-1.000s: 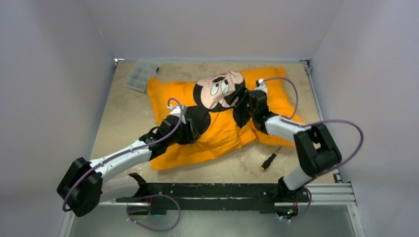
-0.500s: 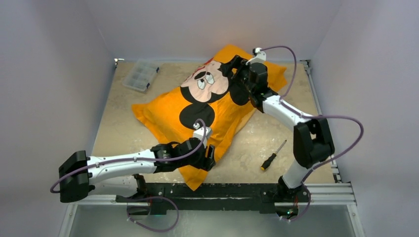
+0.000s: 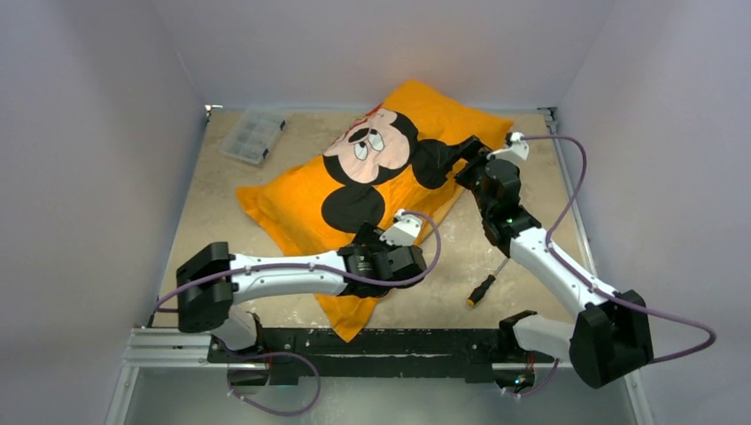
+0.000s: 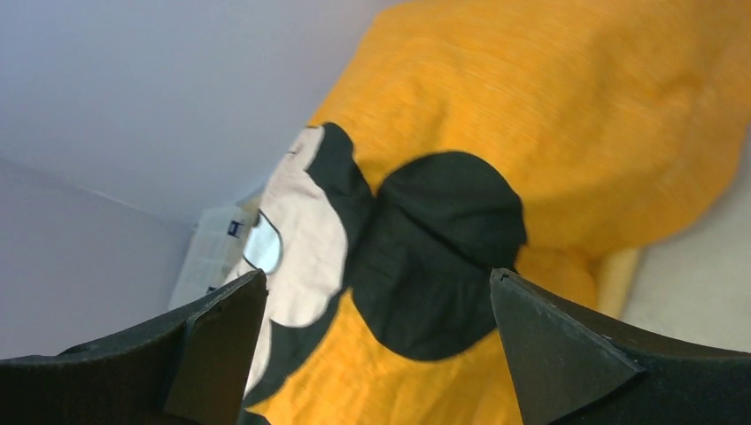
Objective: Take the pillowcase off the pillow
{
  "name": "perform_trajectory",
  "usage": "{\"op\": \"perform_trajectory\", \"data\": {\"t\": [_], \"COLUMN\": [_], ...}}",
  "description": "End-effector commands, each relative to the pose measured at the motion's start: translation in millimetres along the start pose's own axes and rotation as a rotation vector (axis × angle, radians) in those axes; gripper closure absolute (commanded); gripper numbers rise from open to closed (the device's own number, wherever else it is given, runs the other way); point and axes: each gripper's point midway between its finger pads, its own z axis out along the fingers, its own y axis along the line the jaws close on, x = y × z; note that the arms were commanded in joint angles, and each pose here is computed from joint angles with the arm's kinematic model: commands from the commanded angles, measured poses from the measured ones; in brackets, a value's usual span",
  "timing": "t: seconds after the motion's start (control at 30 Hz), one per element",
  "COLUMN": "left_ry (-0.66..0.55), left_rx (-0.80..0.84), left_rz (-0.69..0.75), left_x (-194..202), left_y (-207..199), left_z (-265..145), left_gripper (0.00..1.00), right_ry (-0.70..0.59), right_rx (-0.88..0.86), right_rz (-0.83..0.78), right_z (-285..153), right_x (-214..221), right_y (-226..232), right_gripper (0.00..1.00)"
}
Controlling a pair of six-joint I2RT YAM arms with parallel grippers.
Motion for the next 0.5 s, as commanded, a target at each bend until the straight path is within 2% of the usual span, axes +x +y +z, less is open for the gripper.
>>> {"op": "perform_trajectory", "data": {"t": [0.0,0.33,0.37,0.4,0.47], "left_ry": [-0.043,0.126,0.139,0.147,0.151], "left_rx": [-0.159,-0.239,-0.248,-0.251,-0.24], "left_rz": [0.08,0.182,0.186,0.189,0.192], "left_x": [-29.5,17.0,21.0,22.7,19.1], "left_y": [22.5,14.1,15.7,16.1,13.9], "left_z": [25.0,103.3,107.4,109.8,109.2], "left_gripper": [0.05,0.07,0.1,0.16,0.43], "right_ry": [-0.025,0.03,0.038,0.046,0.05], "right_rx": [0.047,-0.034,-0.041,-0.052,-0.073], "right_rz": [0.067,0.115,0.118,0.121,0.127], "right_z": [-19.9,-41.9,-42.9,-44.4,-48.8], "right_x": [-1.6,29.0,31.8,34.7,36.2], "right_y": [-21.0,-35.5,-35.9,-35.4,-34.0], "right_gripper": [0.01,0.01,0.01,0.01,0.01]}}
